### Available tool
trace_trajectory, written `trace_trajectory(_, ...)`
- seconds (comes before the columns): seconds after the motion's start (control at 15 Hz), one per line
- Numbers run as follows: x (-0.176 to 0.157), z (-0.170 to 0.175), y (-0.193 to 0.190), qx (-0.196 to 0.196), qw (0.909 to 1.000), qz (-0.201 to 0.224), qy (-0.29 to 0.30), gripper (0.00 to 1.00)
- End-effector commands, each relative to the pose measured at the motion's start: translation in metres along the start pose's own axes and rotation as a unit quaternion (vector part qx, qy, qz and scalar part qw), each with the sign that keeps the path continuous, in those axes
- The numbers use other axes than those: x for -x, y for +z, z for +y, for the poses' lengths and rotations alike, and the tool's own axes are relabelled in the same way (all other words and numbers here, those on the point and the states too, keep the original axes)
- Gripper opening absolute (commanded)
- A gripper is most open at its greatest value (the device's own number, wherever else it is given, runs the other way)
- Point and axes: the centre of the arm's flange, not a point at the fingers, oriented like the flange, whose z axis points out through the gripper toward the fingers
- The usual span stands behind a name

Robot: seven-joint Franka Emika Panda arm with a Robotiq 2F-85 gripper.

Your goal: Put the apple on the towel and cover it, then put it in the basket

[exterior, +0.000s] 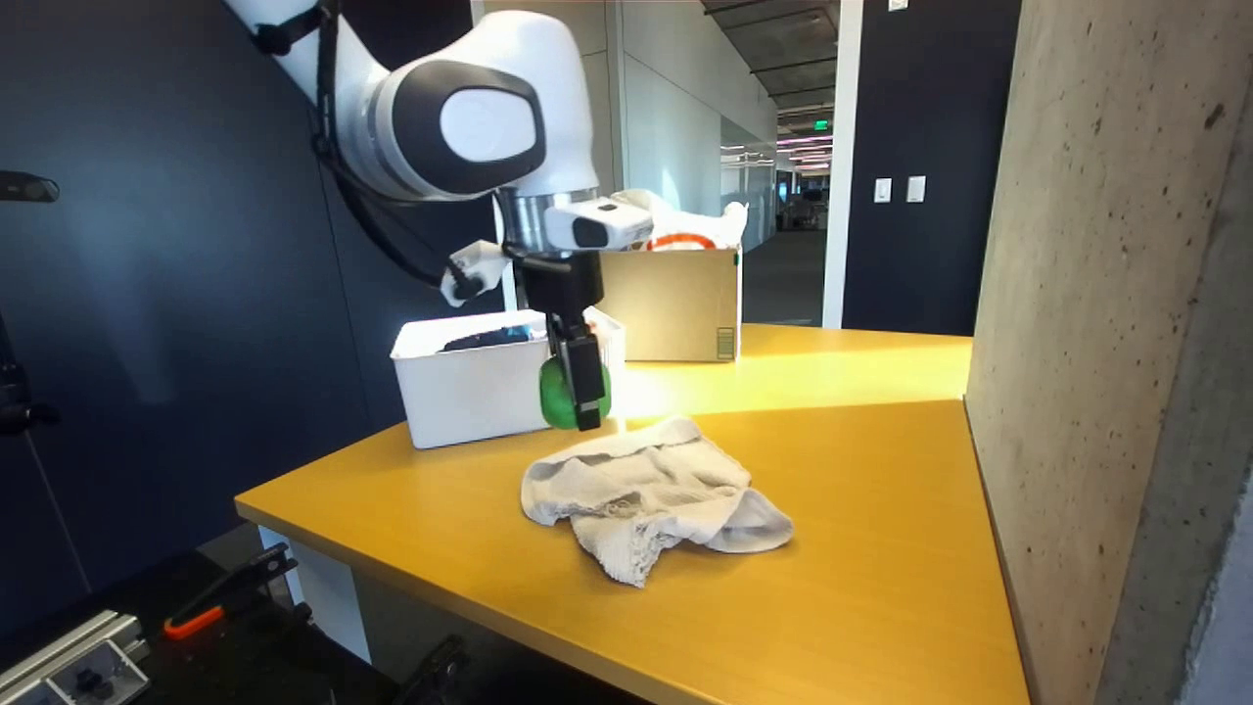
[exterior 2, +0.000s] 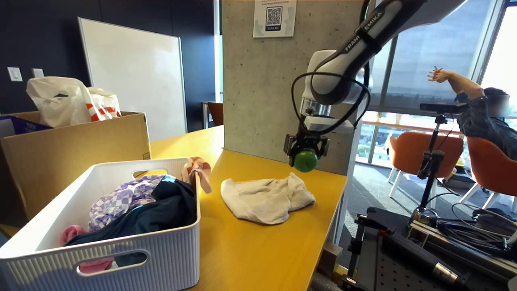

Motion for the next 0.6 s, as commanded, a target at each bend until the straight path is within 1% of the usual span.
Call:
trace_trajectory(0.0,-0.068,-0.017,0.005,0.008,0.9996,-0.026,0.008,0.58)
trace_trajectory(0.13,-0.086,-0.031,0.018,0.027,0.9987,-0.044,0.008,0.58)
trace_trajectory(0.33,-0.118,-0.051,0.051,0.059,0.9950,-0.080,0.012,0.58)
trace_trajectory(0.53,-0.140,-0.066,0.075,0.086,0.9912,-0.099,0.016,0.58)
